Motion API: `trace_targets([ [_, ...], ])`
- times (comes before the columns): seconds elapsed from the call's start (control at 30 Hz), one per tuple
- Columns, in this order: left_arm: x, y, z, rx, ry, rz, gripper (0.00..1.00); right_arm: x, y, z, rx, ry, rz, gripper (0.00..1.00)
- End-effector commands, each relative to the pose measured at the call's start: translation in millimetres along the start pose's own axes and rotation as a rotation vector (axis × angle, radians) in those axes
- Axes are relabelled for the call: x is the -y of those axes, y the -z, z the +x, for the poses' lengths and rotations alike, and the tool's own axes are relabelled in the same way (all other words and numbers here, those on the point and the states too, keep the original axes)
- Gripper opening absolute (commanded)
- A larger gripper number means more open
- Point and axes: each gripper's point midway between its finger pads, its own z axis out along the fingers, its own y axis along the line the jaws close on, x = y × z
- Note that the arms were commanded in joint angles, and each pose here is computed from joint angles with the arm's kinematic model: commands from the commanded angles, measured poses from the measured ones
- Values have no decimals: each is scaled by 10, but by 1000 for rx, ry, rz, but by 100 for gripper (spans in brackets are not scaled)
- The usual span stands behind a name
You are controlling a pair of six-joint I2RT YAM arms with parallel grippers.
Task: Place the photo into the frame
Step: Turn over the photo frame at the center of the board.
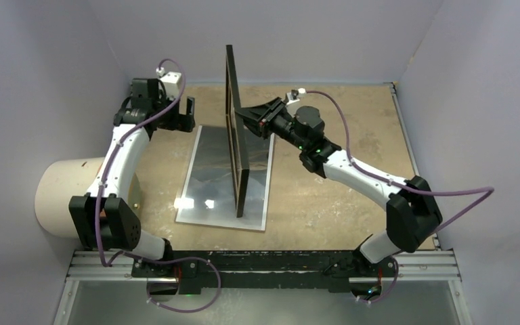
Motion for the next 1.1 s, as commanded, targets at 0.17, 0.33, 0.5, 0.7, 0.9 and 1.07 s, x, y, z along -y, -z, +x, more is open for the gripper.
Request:
trace_targets([
  [0.17, 312, -398, 435, -75, -155, -3, 100, 90, 619, -452, 12, 89, 117, 27],
  [0.33, 233, -566, 623, -129, -197, -44, 100, 541, 963, -769, 37, 194, 312, 54],
  [0.5, 136, -735, 883, -161, -308, -94, 100, 860, 1240, -957, 73, 193, 389, 57],
  [0.7, 250, -980, 1116, -191, -396, -88, 100, 1071, 1407, -1029, 84, 198, 441, 56],
  [0.9, 402, -1210, 1217, -216, -475, -98, 100, 1245, 1495, -1027, 76, 179, 459, 55],
  [1.07, 336, -1329, 1445, -285, -507, -121, 100, 1467, 1565, -1033, 81, 155, 492, 55],
])
